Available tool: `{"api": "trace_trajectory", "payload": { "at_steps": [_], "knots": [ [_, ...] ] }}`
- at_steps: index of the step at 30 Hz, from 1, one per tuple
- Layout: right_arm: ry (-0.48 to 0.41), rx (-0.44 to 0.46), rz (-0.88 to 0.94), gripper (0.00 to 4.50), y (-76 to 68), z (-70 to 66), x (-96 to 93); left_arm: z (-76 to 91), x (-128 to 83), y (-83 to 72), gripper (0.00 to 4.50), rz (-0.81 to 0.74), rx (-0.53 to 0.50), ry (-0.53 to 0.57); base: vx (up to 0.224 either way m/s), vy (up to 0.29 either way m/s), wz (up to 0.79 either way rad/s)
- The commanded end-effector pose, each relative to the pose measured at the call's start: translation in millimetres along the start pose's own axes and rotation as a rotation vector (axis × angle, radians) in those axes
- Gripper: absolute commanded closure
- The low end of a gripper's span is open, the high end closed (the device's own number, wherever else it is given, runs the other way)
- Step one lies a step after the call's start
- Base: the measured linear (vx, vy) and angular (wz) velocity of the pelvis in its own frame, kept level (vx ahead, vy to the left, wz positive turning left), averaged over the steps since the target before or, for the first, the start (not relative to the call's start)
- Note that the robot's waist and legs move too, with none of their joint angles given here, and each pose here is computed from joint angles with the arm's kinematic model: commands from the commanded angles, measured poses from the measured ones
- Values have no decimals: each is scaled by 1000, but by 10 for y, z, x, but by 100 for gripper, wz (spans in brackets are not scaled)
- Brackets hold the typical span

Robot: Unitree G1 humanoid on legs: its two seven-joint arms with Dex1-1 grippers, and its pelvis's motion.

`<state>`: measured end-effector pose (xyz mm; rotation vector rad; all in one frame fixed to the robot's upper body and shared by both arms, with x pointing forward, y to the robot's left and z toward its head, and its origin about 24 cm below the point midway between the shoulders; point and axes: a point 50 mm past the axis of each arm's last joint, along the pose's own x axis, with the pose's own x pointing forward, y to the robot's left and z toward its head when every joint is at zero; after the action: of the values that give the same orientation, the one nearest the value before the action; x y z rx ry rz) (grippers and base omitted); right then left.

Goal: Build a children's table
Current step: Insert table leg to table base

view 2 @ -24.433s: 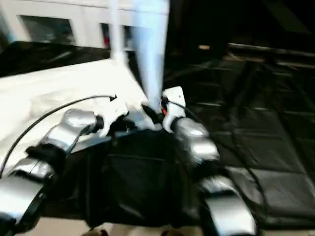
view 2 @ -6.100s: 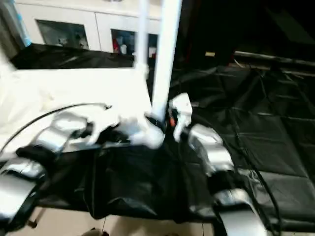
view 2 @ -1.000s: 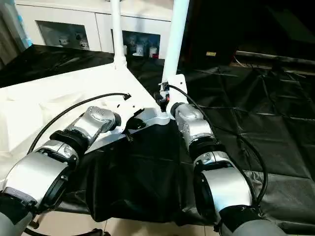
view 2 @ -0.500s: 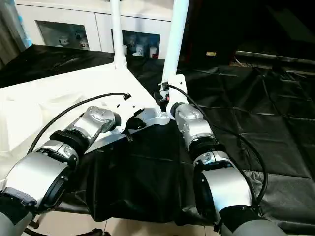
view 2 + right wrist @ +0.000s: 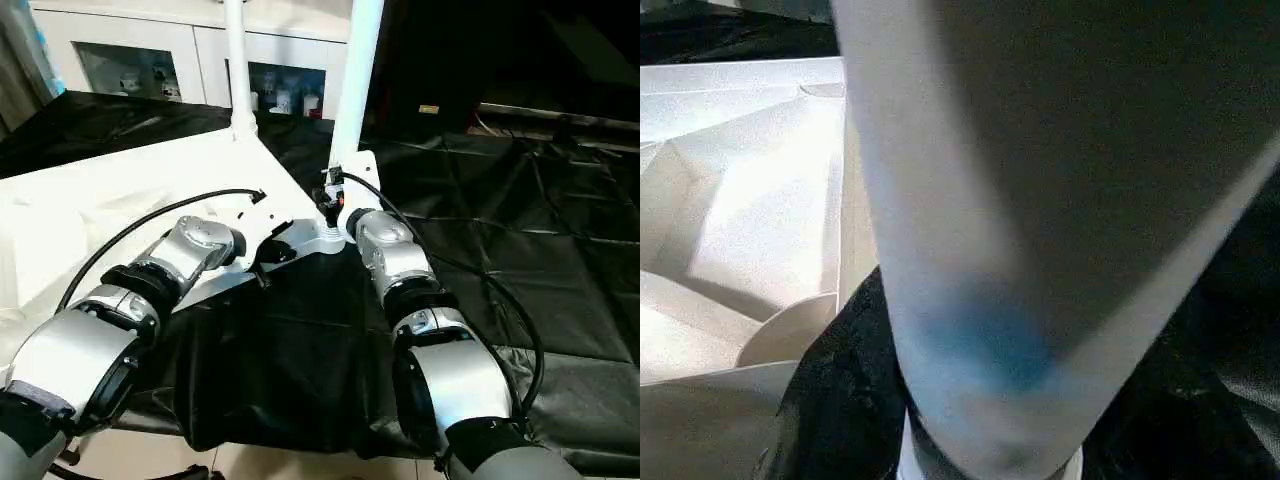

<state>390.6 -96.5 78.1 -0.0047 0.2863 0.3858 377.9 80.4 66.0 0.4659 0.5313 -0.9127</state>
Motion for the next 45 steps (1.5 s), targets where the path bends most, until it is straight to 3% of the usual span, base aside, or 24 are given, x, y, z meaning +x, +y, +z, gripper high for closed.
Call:
{"api": "trace_trajectory", "payload": {
  "at_steps": [1,45],
  "knots": [
    [275,56,54,262,191,-681,-63,448,-70,98,450,76,91,-128,0,0,0],
    [270,58,59,262,192,-673,-60,445,-72,99,450,75,93,-129,0,0,0]
  ]
}}
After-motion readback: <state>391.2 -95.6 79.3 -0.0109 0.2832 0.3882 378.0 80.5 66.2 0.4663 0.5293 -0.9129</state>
